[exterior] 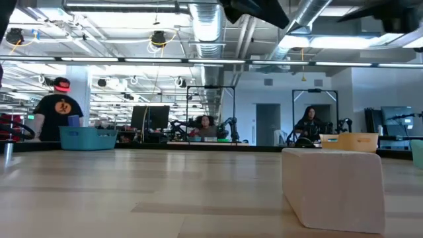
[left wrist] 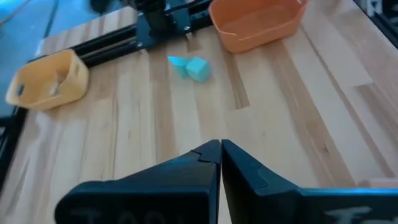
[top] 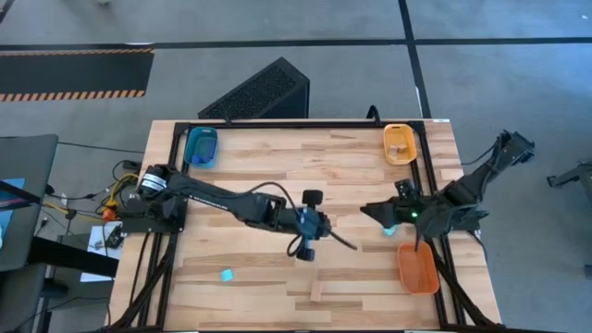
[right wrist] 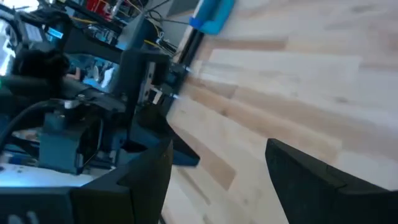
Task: Sort & place blocks by color
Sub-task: Put the brown block into the yellow bin
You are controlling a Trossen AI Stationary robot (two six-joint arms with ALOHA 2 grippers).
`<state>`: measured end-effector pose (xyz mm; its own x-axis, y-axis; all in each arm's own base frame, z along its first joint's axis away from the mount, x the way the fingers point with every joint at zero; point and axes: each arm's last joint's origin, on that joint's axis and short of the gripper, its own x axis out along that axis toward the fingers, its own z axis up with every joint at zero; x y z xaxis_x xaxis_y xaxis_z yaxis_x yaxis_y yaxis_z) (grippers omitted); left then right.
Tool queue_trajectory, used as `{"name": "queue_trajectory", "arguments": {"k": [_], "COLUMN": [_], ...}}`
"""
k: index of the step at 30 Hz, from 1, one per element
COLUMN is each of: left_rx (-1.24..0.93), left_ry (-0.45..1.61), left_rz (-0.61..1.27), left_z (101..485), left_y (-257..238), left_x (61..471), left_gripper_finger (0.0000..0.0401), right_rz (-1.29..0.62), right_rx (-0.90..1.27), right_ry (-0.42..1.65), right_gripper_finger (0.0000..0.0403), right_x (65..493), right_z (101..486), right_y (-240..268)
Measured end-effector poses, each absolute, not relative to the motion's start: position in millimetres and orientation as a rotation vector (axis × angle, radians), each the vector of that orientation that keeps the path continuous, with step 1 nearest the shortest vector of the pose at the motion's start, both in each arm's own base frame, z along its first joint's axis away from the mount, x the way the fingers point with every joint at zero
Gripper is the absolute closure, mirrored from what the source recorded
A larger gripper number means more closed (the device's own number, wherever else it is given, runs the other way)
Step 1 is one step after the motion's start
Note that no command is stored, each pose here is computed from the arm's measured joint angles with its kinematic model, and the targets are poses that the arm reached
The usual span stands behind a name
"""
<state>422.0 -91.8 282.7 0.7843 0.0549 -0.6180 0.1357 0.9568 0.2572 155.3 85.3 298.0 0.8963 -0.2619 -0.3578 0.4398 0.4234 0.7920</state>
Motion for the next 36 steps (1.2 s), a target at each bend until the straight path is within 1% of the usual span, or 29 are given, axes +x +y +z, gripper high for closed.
{"name": "queue_trajectory", "arguments": {"k": [3, 7, 10, 14, 20, 21, 23, 25, 26, 28, 30, 36], "left_rx": [0.271, 0.143, 0.144, 0.150, 0.066, 0.025, -0.093, -0.214, -0.261, -0.301, -0.314, -0.431], "left_ry": [0.680, 0.685, 0.677, 0.695, 0.783, 0.786, 0.760, 0.810, 0.802, 0.800, 0.776, 0.715], "left_rz": [-0.098, -0.167, -0.268, -0.398, -0.422, -0.409, -0.323, -0.204, -0.149, -0.038, 0.032, 0.115], "left_z": [282.0, 281.9, 281.9, 270.2, 236.0, 231.5, 226.7, 220.3, 217.1, 211.8, 207.2, 194.7], "left_y": [-78.3, -63.2, -60.7, -71.9, -100.4, -105.4, -114.9, -119.7, -122.4, -128.5, -137.7, -167.8], "left_x": [424.7, 427.5, 427.9, 423.3, 413.5, 412.4, 416.4, 413.1, 415.0, 414.2, 413.6, 412.3], "left_gripper_finger": [0.0401, 0.0399, 0.0383, 0.0337, 0.0233, 0.0216, 0.0187, 0.0166, 0.0159, 0.0152, 0.0150, 0.0150], "right_rz": [-0.440, -0.410, -0.379, -0.362, -0.376, -0.384, -0.404, -0.423, -0.432, -0.444, -0.438, -0.423], "right_rx": [1.023, 1.025, 1.025, 1.022, 1.071, 1.072, 1.079, 1.087, 1.092, 1.089, 1.091, 1.058], "right_ry": [0.169, 0.262, 0.331, 0.351, 0.361, 0.367, 0.377, 0.383, 0.383, 0.404, 0.412, 0.450], "right_gripper_finger": [0.0122, 0.0122, 0.0122, 0.0122, 0.0122, 0.0122, 0.0122, 0.0122, 0.0122, 0.0122, 0.0122, 0.0122], "right_x": [163.4, 168.4, 170.1, 171.5, 176.7, 177.8, 180.9, 184.0, 185.9, 187.7, 192.1, 195.3], "right_z": [301.6, 298.6, 295.0, 292.5, 283.3, 280.3, 274.0, 267.7, 264.6, 257.6, 252.2, 240.6], "right_y": [77.9, 69.7, 70.7, 77.5, 95.3, 99.0, 105.8, 112.1, 115.6, 121.9, 128.9, 142.9]}}
